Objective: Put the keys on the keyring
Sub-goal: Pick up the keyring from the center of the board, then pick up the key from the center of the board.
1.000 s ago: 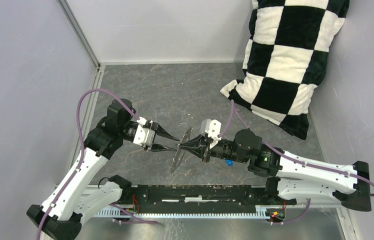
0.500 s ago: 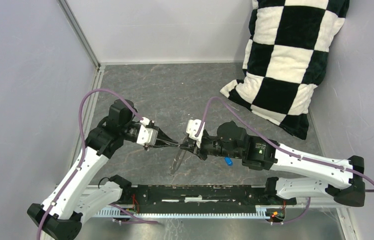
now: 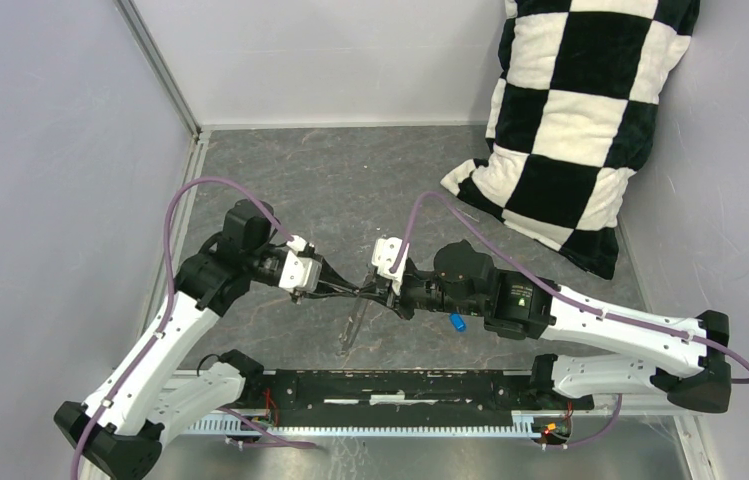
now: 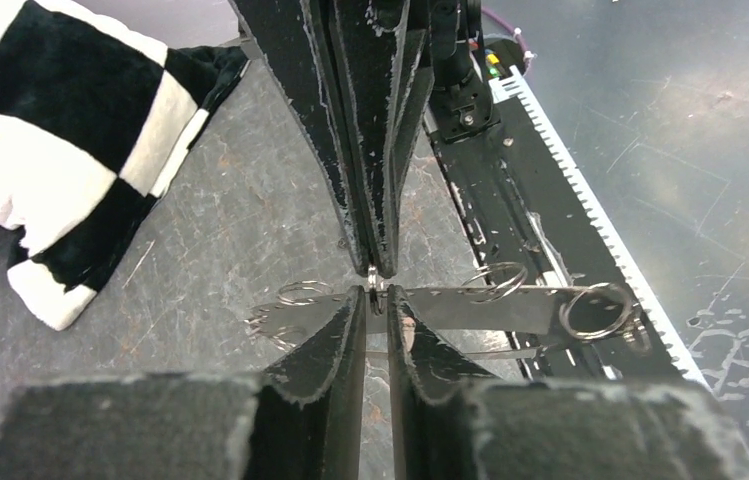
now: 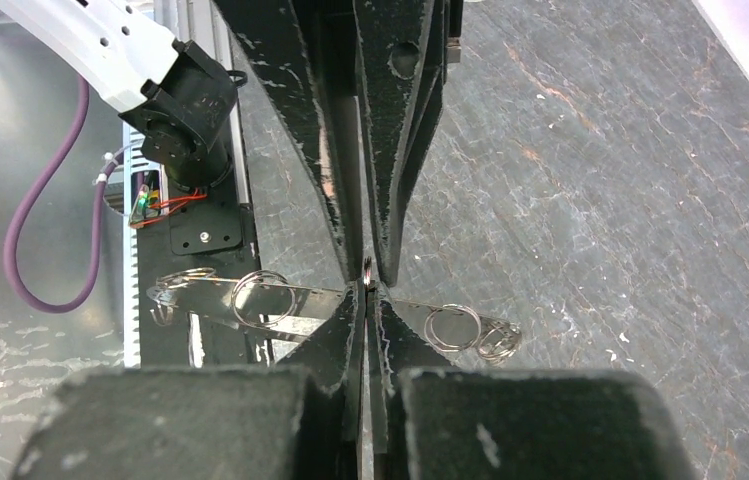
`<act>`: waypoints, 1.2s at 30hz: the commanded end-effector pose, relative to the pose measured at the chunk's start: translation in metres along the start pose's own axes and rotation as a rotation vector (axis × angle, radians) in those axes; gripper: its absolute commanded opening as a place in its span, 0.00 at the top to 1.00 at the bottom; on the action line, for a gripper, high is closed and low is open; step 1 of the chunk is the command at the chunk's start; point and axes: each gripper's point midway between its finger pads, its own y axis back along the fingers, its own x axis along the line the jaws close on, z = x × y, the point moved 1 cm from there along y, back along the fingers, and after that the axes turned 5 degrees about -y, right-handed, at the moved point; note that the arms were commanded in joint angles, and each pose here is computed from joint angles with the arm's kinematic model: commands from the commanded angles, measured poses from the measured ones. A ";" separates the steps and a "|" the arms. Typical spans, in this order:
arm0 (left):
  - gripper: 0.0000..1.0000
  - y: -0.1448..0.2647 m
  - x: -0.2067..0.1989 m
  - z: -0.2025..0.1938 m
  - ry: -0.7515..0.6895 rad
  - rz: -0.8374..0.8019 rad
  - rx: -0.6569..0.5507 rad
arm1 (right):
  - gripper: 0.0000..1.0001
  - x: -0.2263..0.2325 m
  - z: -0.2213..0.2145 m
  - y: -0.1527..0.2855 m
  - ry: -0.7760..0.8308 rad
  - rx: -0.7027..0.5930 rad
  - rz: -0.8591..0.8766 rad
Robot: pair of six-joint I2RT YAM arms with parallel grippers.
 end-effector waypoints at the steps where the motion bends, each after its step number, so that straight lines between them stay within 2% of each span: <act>1: 0.83 0.000 0.005 0.000 -0.021 0.009 0.017 | 0.99 0.001 0.039 0.004 0.016 -0.112 0.010; 3: 0.84 -0.001 0.004 -0.001 -0.023 0.005 0.016 | 0.99 0.002 0.043 0.005 0.016 -0.125 0.015; 6: 0.97 -0.002 0.006 0.001 -0.031 -0.006 0.007 | 0.99 0.003 0.044 0.005 0.011 -0.129 0.024; 9: 0.98 -0.003 0.005 0.003 -0.029 -0.015 -0.005 | 0.99 0.006 0.047 0.006 0.001 -0.154 0.039; 10: 0.98 -0.004 0.003 0.005 -0.033 -0.024 -0.018 | 0.97 0.008 0.051 0.007 -0.002 -0.172 0.051; 12: 0.98 -0.004 -0.002 0.011 -0.061 -0.052 -0.050 | 0.81 0.008 0.055 0.012 -0.018 -0.194 0.047; 16: 0.98 -0.003 -0.009 0.030 -0.148 -0.097 -0.132 | 0.69 0.007 0.063 0.035 -0.036 -0.257 0.041; 25: 0.98 0.001 -0.012 0.079 -0.221 -0.192 -0.317 | 0.73 -0.001 0.059 0.080 -0.123 -0.403 0.008; 33: 0.98 0.004 -0.016 0.099 -0.249 -0.242 -0.370 | 0.73 0.000 0.051 0.081 -0.137 -0.434 0.011; 36: 0.98 0.005 -0.020 0.103 -0.268 -0.255 -0.384 | 0.69 -0.001 0.048 0.081 -0.140 -0.434 0.009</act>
